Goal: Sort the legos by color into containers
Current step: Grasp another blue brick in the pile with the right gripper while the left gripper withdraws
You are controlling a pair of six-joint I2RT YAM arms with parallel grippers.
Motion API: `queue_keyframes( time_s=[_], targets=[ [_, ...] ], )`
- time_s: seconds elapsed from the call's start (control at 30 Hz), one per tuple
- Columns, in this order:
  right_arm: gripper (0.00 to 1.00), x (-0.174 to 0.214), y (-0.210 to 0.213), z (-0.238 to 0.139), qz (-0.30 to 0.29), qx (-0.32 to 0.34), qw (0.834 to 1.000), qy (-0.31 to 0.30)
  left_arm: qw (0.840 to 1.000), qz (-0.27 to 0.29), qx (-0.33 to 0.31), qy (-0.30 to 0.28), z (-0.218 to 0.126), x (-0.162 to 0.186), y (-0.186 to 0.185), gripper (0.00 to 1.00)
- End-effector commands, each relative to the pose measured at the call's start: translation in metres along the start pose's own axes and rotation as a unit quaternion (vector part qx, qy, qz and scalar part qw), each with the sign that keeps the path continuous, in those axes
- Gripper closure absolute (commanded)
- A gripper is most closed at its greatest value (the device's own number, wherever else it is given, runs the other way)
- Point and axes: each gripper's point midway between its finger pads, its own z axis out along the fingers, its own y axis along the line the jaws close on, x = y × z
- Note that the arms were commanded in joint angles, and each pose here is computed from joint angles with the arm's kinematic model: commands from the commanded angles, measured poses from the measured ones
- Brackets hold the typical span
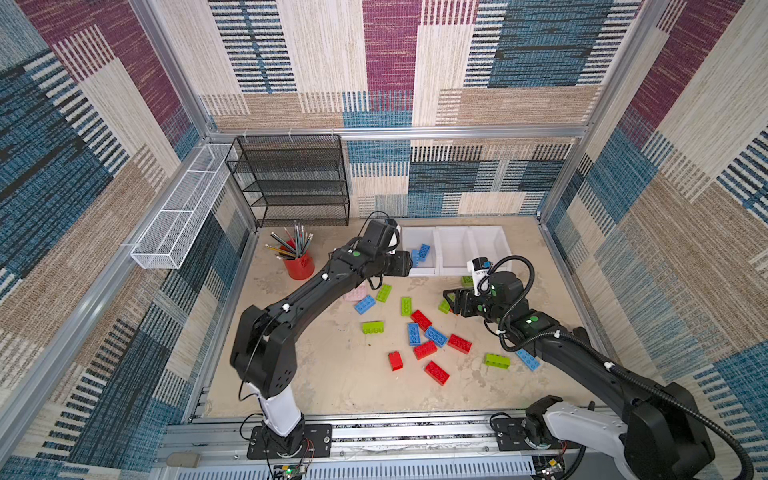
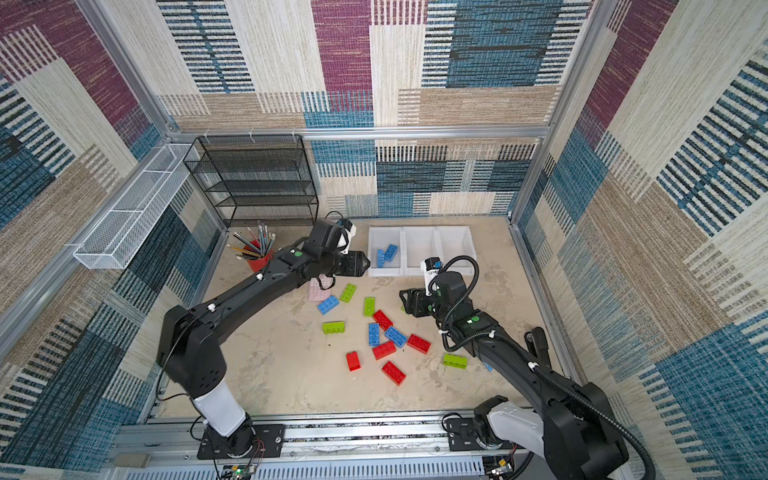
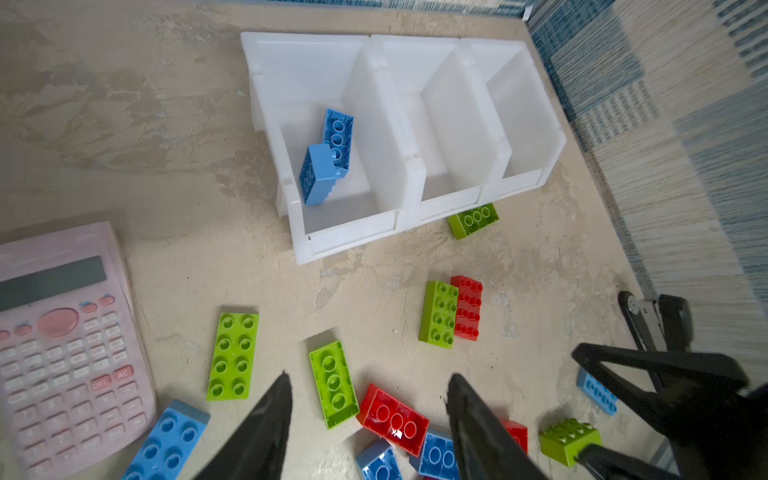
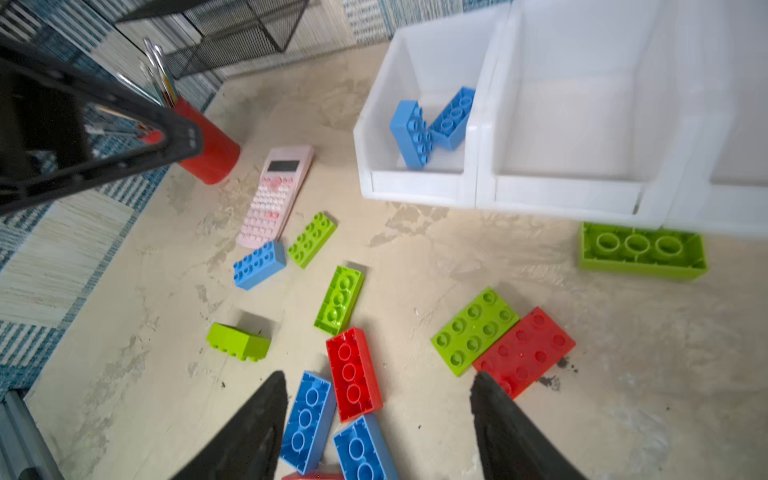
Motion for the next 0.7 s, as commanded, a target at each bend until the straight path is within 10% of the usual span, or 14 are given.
queue_keyframes(
  time_s=[0.0,0.67],
  targets=[
    [0.29,0.03,0.001,0.008,-0.012,0.011,0.997,0.078,0.994,-0.041,0.038,-0.091,-0.01,-0.013,-0.005,0.4],
    [0.22,0.124,0.002,0.044,-0.126,0.115,0.946,0.276,0.988,-0.062,0.027,-0.14,-0.026,0.056,0.038,0.41]
  ],
)
